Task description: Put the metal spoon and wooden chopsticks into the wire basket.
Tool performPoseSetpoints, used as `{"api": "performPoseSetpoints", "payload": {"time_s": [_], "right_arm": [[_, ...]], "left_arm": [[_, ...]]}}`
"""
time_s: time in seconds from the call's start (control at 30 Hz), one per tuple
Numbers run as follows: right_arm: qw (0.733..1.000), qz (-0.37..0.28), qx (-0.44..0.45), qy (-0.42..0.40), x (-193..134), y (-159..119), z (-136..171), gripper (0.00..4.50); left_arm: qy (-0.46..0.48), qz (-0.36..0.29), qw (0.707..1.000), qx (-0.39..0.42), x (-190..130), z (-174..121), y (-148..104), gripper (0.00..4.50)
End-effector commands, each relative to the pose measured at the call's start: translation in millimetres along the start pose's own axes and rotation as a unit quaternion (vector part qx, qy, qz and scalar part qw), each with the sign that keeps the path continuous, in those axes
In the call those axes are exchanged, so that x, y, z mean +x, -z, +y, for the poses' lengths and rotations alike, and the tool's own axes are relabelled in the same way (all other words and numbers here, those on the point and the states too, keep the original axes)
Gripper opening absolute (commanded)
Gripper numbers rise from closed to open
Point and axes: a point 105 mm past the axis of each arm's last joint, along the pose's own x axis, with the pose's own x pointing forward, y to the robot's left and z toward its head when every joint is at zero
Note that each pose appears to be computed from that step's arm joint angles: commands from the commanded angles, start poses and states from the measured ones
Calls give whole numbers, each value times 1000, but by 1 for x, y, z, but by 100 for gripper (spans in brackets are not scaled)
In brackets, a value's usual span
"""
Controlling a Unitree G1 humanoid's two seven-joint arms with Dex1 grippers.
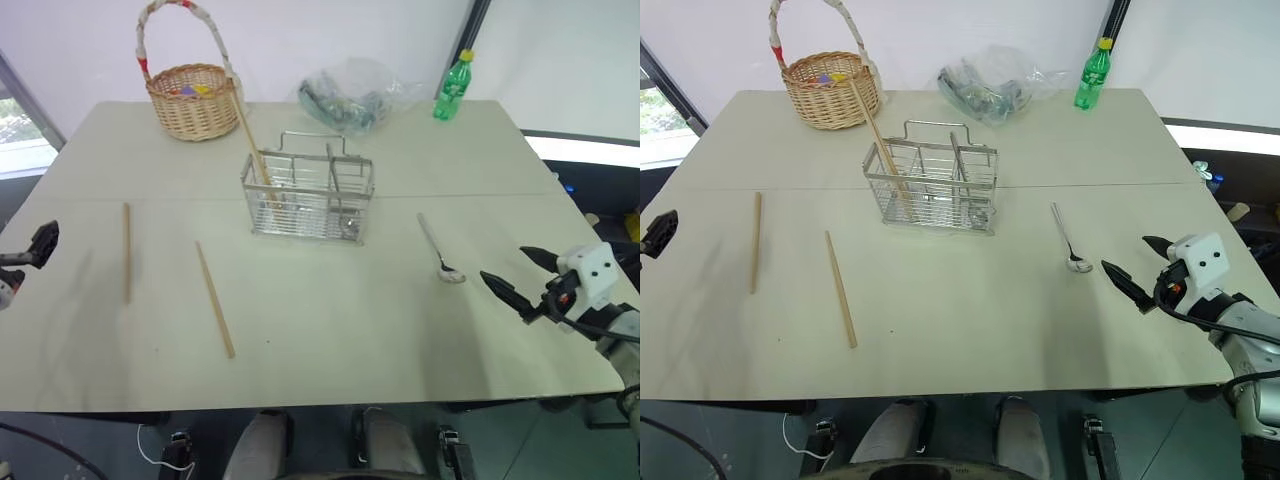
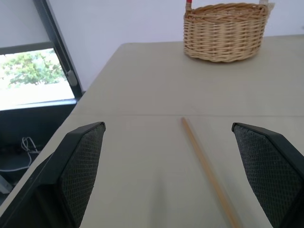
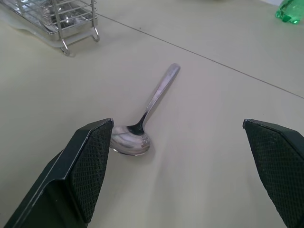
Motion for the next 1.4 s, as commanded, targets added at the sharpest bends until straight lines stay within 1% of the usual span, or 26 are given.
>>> {"api": "performPoseSetpoints", "payload": {"time_s": [0.03,0.47,0.63,0.73,0.83,0.9,1.0,1.07,1.17,1.23,1.27,1.37,1.4], "right_arm": [[1000,-25,-15,7,-2,-13,-2,448],[999,-32,-36,-7,5,-25,-5,448],[997,-28,-69,-17,14,-38,-8,448],[997,-24,-78,-9,23,-51,-15,448],[995,-14,-93,-26,31,-62,-12,448],[995,-4,-96,-35,39,-67,-10,448],[996,19,-80,-35,57,-71,-8,448],[997,36,-61,-27,69,-69,-6,448],[997,71,-33,-9,83,-59,-3,448],[996,84,-15,0,90,-53,0,448],[996,93,8,3,93,-50,2,448],[995,102,3,0,100,-46,11,448],[994,110,16,8,103,-42,10,448]], "left_arm": [[-2,-20,999,25,1,4,-17,450],[0,-27,999,18,0,2,-17,450],[42,-42,998,28,0,-17,-29,450],[101,-52,993,23,-4,-45,-42,450],[203,-46,978,29,-13,-85,-49,450],[274,-34,961,29,-22,-112,-52,450],[393,-13,918,49,-41,-157,-55,450],[448,-2,892,61,-53,-178,-55,450],[498,5,864,71,-63,-198,-55,450],[517,4,853,76,-66,-206,-56,450],[522,2,849,78,-66,-208,-57,450],[520,-5,851,78,-63,-210,-60,450],[518,-7,852,78,-62,-210,-61,450]]}}
